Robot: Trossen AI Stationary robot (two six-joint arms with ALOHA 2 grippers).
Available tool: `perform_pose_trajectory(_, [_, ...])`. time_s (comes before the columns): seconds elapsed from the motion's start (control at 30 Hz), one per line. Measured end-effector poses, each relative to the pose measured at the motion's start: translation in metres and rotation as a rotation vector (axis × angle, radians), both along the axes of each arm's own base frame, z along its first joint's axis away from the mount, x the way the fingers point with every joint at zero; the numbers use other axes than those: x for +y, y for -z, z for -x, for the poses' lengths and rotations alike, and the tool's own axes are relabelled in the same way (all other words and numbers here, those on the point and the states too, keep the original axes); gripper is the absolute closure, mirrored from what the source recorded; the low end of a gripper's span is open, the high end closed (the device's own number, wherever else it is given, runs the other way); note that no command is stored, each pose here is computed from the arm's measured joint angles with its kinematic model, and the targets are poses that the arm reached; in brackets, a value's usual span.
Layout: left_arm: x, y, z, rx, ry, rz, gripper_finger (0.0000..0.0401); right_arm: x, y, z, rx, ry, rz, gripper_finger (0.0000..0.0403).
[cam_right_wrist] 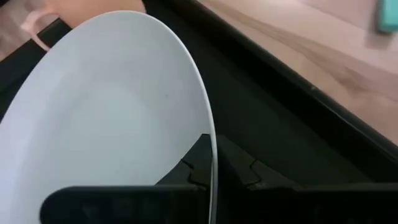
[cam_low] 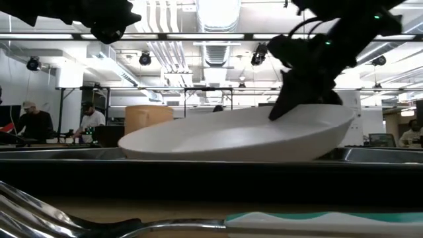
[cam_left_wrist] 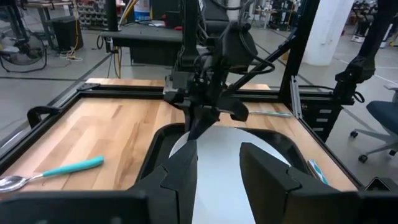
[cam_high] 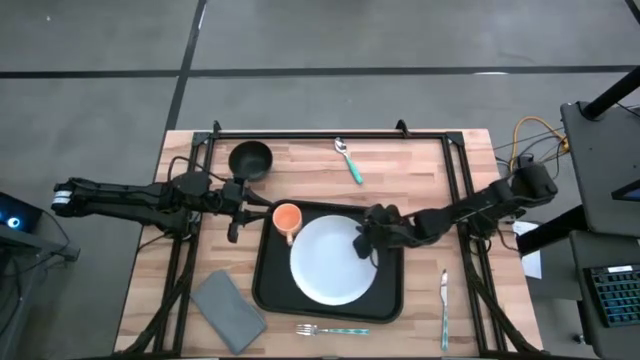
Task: Set up tray
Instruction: Put the white plate on the black tray below the orange mug
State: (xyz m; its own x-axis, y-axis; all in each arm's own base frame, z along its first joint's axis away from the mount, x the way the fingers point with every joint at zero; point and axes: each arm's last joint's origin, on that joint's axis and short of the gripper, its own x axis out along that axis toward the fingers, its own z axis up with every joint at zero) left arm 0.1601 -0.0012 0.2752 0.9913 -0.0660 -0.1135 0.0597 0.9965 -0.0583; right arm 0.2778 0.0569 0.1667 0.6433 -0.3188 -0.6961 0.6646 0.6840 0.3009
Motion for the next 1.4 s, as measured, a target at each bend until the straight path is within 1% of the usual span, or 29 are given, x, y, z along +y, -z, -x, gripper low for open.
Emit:
perform_pose_trajectory(0.1, [0.000, 0.000, 0.000, 0.004, 0.000, 0.000, 0.0299, 0.000, 0.001, -0.011, 0.017, -0.024, 0.001, 0.0395])
perform_pose_trajectory(0.17, [0.000, 0.001, 0.000, 0.006, 0.000, 0.000, 0.0299, 0.000, 0.004, -0.013, 0.034, -0.028, 0.002, 0.0395])
perform_pose_trajectory(0.5, [0.000, 0.001, 0.000, 0.007, 0.001, 0.000, 0.0299, -0.007, 0.013, -0.012, 0.062, -0.007, 0.002, 0.0395])
perform_pose_trajectory(0.8, [0.000, 0.001, 0.000, 0.007, 0.001, 0.001, 0.0299, -0.011, 0.042, -0.016, 0.163, 0.003, 0.016, 0.0394])
perform_pose_trajectory(0.97, [0.000, 0.001, 0.000, 0.008, 0.002, 0.001, 0.0299, -0.011, 0.042, -0.017, 0.172, -0.023, 0.040, 0.0394])
perform_pose_trajectory(1.07, [0.000, 0.001, 0.000, 0.008, 0.005, 0.001, 0.0299, -0.012, 0.034, -0.015, 0.153, -0.030, 0.042, 0.0391])
perform_pose_trajectory(1.23, [0.000, 0.001, 0.000, 0.008, 0.005, 0.001, 0.0299, -0.012, 0.025, -0.011, 0.153, -0.048, 0.055, 0.0371])
perform_pose_trajectory(1.4, [0.000, 0.001, 0.000, 0.008, 0.005, 0.001, 0.0299, -0.012, 0.024, -0.010, 0.162, -0.058, 0.065, 0.0350])
